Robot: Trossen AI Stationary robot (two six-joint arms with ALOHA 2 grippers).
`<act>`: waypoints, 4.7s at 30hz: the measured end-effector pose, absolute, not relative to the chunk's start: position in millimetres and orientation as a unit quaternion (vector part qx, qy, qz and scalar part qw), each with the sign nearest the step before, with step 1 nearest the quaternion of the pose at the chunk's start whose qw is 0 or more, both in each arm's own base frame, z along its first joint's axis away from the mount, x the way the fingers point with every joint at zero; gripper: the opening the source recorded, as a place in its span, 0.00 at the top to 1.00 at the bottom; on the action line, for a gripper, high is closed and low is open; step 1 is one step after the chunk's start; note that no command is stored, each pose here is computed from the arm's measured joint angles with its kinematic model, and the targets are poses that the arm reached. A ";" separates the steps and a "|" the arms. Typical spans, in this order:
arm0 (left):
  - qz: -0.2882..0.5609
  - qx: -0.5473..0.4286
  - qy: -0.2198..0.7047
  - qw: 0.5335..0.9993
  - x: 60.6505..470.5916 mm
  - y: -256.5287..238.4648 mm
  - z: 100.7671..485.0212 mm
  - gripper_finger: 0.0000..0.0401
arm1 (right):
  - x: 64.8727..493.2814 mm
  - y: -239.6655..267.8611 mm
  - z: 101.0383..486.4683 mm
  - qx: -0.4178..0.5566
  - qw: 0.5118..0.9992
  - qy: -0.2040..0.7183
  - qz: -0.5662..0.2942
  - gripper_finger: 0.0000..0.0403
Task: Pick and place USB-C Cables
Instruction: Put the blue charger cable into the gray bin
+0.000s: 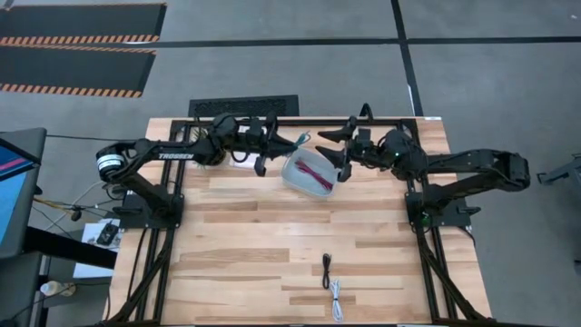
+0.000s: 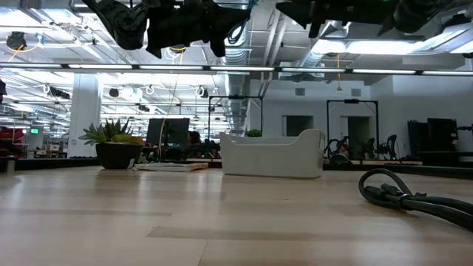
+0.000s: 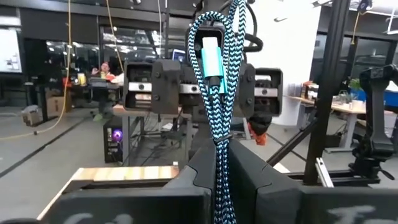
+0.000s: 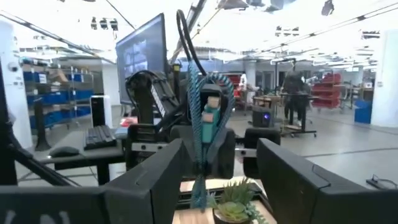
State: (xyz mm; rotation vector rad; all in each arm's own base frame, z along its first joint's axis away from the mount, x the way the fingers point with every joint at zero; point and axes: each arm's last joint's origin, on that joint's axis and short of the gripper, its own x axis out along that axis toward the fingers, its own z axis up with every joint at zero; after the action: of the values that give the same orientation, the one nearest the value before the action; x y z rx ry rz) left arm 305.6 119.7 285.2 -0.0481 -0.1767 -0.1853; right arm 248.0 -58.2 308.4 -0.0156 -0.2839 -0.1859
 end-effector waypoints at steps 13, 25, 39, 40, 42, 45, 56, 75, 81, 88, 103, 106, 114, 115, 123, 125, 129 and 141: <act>-0.090 -0.018 -0.091 0.992 305.9 119.0 285.7 0.98 | 255.1 -53.2 310.0 -0.028 0.987 -0.102 -0.124 0.33; -0.086 -0.018 -0.092 0.992 305.9 119.2 285.8 0.98 | 283.8 -53.9 306.2 -0.012 0.990 -0.092 -0.107 0.33; -0.076 -0.009 -0.087 0.993 306.4 119.6 284.4 0.98 | 290.4 -59.2 308.5 -0.013 0.989 -0.101 -0.110 0.33; -0.075 -0.009 -0.087 0.993 306.4 119.7 284.4 0.98 | 291.9 -59.5 305.8 -0.011 0.989 -0.096 -0.110 0.33; -0.071 -0.010 -0.087 0.994 306.4 119.9 284.3 0.98 | 293.5 -61.1 303.1 -0.010 0.989 -0.094 -0.112 0.33; -0.066 -0.014 -0.081 0.994 306.7 120.2 283.0 0.98 | 298.2 -62.8 299.8 -0.008 0.990 -0.086 -0.113 0.33; -0.061 -0.009 -0.069 0.996 307.2 120.6 280.3 0.98 | 294.1 -66.2 304.6 -0.012 0.988 -0.098 -0.121 0.41; -0.056 -0.016 -0.058 0.997 307.4 121.4 278.0 0.98 | 295.8 -68.2 300.9 -0.013 0.989 -0.088 -0.122 0.93; -0.053 -0.023 -0.044 0.997 307.8 121.6 275.1 0.98 | 296.0 -68.2 298.5 -0.008 0.990 -0.075 -0.123 0.94; -0.042 -0.028 -0.029 0.998 308.3 122.0 271.9 0.89 | 296.2 -68.8 297.8 -0.007 0.989 -0.072 -0.126 0.94; -0.019 -0.089 0.049 0.995 297.5 118.3 270.2 0.40 | 258.7 -74.5 332.9 -0.010 0.980 -0.100 -0.170 0.94; -0.014 -0.086 0.076 0.993 288.2 114.4 274.8 0.39 | 247.9 -76.5 334.2 -0.005 0.976 -0.068 -0.205 0.94; 0.044 -0.073 0.131 0.988 259.8 104.6 290.0 0.44 | 244.1 -78.9 304.4 0.059 0.959 0.077 -0.267 0.94; 0.047 -0.074 0.134 0.987 257.0 103.6 291.7 0.44 | 247.7 -78.5 297.9 0.068 0.956 0.095 -0.268 0.94; 0.035 -0.077 0.153 0.985 247.1 94.1 296.5 0.47 | 280.4 -77.7 245.6 0.109 0.936 0.197 -0.270 0.94; 0.035 -0.076 0.155 0.984 245.6 93.4 296.9 0.47 | 288.7 -76.1 237.1 0.109 0.930 0.230 -0.267 0.94; 0.038 -0.075 0.152 0.985 242.8 92.8 299.6 0.47 | 308.1 -73.3 234.1 0.101 0.915 0.292 -0.259 0.94; 0.059 -0.052 0.155 0.985 228.7 88.5 308.6 0.47 | 355.6 -74.9 228.4 0.069 0.880 0.413 -0.224 0.93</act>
State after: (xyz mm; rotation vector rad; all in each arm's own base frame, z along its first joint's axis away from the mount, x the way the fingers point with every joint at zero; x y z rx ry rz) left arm 228.7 88.5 308.6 -0.1048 0.3119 0.1179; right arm 355.6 -74.9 228.4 0.1448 0.8611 -0.4665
